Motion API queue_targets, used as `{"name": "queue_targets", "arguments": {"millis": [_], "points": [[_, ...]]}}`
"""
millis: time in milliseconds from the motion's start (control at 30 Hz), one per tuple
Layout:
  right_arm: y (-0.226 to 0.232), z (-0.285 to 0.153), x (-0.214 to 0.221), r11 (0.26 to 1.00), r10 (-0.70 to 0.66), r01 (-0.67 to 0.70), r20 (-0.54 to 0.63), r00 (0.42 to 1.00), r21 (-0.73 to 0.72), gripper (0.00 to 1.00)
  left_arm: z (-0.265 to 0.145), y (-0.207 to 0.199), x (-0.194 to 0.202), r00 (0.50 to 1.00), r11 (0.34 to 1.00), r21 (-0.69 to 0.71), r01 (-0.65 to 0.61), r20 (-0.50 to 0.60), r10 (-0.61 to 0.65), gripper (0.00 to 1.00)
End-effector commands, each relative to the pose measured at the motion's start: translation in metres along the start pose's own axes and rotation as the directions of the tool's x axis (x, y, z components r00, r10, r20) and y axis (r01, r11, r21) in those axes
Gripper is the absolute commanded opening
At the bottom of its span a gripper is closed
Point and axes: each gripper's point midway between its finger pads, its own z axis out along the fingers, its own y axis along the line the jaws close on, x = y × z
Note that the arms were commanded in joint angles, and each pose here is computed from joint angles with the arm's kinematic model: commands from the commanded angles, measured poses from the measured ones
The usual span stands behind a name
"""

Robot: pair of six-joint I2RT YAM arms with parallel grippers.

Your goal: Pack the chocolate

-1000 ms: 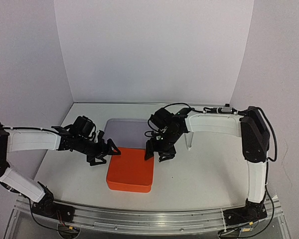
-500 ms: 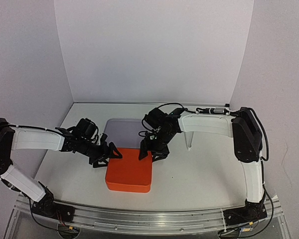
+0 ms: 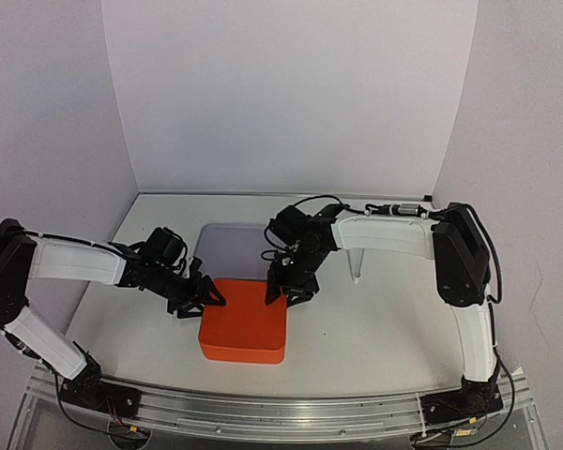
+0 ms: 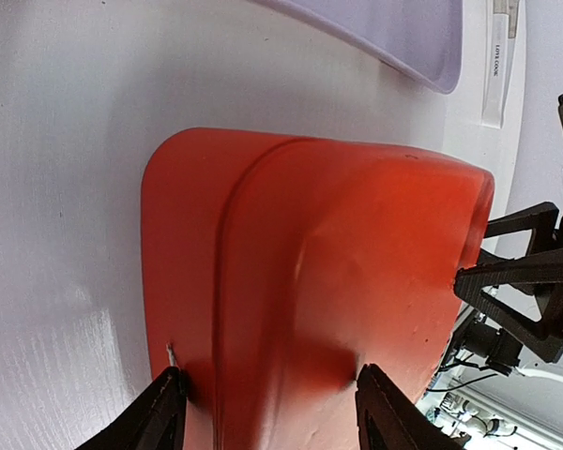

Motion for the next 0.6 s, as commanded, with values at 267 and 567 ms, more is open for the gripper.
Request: {"name": "queue_targets", "arguments": {"millis": [267,567], "points": [[0.029,0.045,0.030,0.998,-0.035,0.027,-0.124,0.992,-0.064,0.40,0.021,-0.008,0.015,0.997,0.994,0.103,-0.025,-0.073,0.033,0.54],[-0.002,0.071,0.048,0.999,0.045,-0.043,-0.196,0.979,0.013,0.38,0.033,0.016,0.024,0.995,0.999,0.043,0.033,-0.093,-0.029,0.41]]}}
